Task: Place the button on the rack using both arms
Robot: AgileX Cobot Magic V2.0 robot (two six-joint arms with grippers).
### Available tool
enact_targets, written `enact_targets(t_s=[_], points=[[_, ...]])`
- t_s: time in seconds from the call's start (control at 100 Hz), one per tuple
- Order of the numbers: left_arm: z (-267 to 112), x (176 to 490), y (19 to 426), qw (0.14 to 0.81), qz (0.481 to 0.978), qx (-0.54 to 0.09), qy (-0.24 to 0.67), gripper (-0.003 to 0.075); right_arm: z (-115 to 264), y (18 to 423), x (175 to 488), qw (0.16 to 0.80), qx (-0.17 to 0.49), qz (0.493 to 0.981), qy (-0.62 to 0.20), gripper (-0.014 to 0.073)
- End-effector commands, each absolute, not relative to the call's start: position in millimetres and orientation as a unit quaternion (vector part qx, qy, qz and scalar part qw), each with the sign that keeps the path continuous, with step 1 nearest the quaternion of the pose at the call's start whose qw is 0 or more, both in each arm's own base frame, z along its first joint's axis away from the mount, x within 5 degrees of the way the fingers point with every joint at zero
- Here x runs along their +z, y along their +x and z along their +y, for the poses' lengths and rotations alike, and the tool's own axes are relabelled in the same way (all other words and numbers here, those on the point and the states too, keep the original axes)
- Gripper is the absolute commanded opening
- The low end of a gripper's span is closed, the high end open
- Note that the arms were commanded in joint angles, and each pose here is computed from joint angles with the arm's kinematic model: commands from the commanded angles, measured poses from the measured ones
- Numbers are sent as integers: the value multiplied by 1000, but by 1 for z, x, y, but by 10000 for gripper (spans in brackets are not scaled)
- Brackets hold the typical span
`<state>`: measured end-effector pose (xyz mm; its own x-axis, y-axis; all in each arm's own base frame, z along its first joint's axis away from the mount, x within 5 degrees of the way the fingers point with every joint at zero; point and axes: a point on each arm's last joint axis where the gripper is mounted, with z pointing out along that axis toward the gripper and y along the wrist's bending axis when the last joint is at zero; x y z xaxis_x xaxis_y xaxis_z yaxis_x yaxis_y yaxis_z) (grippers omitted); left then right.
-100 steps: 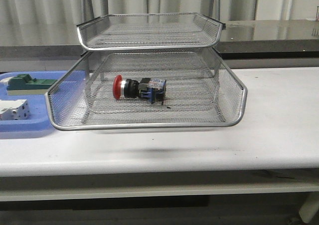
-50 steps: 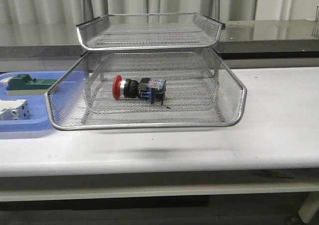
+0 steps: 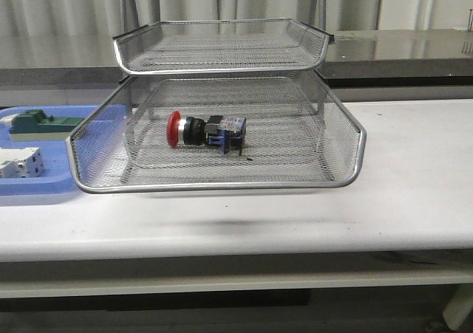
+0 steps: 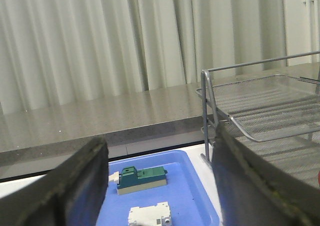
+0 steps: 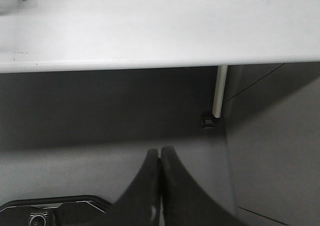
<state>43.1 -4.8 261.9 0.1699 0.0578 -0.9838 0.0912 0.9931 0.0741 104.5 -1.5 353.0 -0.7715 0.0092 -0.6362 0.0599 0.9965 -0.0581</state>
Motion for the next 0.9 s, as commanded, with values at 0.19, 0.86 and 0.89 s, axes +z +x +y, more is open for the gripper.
enact_targets(t_s=[0.19, 0.86, 0.89], points=[[-3, 279, 35, 804, 593, -15, 46, 105, -4, 106, 366, 374, -47, 926, 16, -66], [-3, 279, 35, 803, 594, -15, 47, -20, -3, 107, 367, 379, -46, 924, 15, -66], [-3, 279, 35, 803, 594, -15, 47, -20, -3, 107, 367, 380, -46, 924, 15, -66]])
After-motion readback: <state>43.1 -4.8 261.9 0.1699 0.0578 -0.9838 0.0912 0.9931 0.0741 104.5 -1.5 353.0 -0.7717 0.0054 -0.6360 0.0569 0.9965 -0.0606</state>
